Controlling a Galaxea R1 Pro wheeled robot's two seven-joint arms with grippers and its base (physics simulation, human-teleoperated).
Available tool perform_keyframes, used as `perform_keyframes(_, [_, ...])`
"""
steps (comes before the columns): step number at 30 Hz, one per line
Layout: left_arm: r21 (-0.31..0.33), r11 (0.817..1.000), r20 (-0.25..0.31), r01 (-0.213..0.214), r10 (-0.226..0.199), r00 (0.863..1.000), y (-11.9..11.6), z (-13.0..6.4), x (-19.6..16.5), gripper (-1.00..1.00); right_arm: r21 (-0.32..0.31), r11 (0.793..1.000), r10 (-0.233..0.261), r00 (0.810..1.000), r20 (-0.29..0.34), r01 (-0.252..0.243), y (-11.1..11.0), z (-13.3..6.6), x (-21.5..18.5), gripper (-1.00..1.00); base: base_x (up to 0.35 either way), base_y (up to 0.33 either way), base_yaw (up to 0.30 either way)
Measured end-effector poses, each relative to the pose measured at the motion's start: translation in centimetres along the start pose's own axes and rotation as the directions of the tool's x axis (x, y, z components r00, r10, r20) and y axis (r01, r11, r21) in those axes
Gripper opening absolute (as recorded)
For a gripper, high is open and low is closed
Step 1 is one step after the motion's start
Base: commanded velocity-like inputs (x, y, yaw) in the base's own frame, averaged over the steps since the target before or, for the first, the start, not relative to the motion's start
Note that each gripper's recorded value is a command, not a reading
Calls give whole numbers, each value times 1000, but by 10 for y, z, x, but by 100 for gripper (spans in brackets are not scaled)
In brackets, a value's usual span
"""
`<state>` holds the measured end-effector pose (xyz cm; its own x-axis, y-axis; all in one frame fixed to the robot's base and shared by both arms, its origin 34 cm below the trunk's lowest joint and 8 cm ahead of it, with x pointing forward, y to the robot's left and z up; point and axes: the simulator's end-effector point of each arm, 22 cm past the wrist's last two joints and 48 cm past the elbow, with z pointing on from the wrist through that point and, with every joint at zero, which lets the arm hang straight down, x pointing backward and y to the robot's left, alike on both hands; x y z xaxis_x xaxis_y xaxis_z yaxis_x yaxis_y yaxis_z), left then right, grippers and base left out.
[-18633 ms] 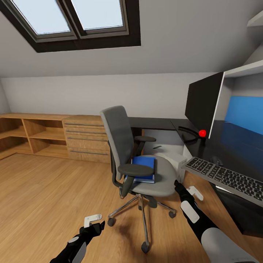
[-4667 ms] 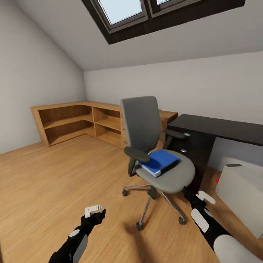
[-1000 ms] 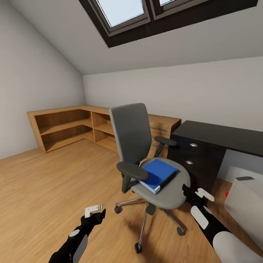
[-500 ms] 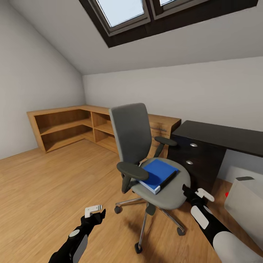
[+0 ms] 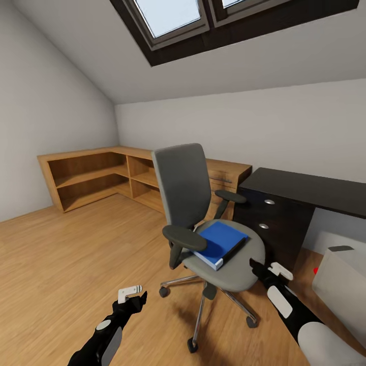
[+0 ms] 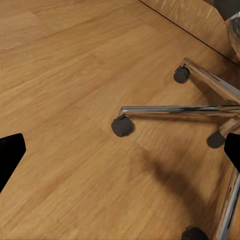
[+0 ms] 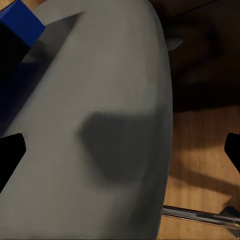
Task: In the bedroom, organize the workspace by keeping the computer under the desk, ensuring the monitor is on the desk, placing the keyboard on the desk next to the monitor, placing the mouse on the desk next to the keyboard, moving the folder from the swivel chair onto the desk next to the mouse, stacking the notebook on top of the folder with the pen on top of the notebook, and positioning the swivel chair next to the desk.
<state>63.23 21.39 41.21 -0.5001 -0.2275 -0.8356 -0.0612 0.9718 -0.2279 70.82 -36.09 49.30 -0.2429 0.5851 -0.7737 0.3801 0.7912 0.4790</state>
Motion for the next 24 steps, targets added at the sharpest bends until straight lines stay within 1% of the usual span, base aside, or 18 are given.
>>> perform_keyframes(4, [0,1000,0,-1,1,1000,0,0,0,100,-7,1000,17,999,-36,-18,-1,0,5,100,0,0,0])
perform_keyframes(7, [1,1000,0,-1,1,1000,0,0,0,100,-2,999,41,997,-72,-41,-4,0,11,100,0,0,0])
perform_keyframes(8, [0,1000,0,-1,1,1000,0,0,0,100,2,999,52,995,-85,-52,-6,0,13,100,0,0,0])
perform_keyframes(9, [1,1000,0,-1,1,1000,0,0,0,100,5,997,79,991,-106,-79,-8,0,14,100,0,0,0])
perform_keyframes(12, [1,1000,0,-1,1,1000,0,0,0,100,8,992,123,983,-134,-123,-11,-1,15,100,0,0,0])
perform_keyframes(13, [1,1000,0,-2,2,1000,0,0,0,100,7,989,147,978,-147,-147,-12,-1,17,100,0,0,0])
perform_keyframes(14, [1,1000,0,-2,2,1000,0,0,0,100,6,988,155,976,-153,-155,-13,-2,17,100,0,0,0])
perform_keyframes(18, [1,1000,0,-2,2,1000,0,0,0,100,-15,984,173,970,-169,-178,-9,-2,19,100,0,0,0])
perform_keyframes(24, [1,1000,0,-2,2,1000,0,0,0,100,-31,981,182,968,-175,-190,-6,-3,19,100,0,0,0])
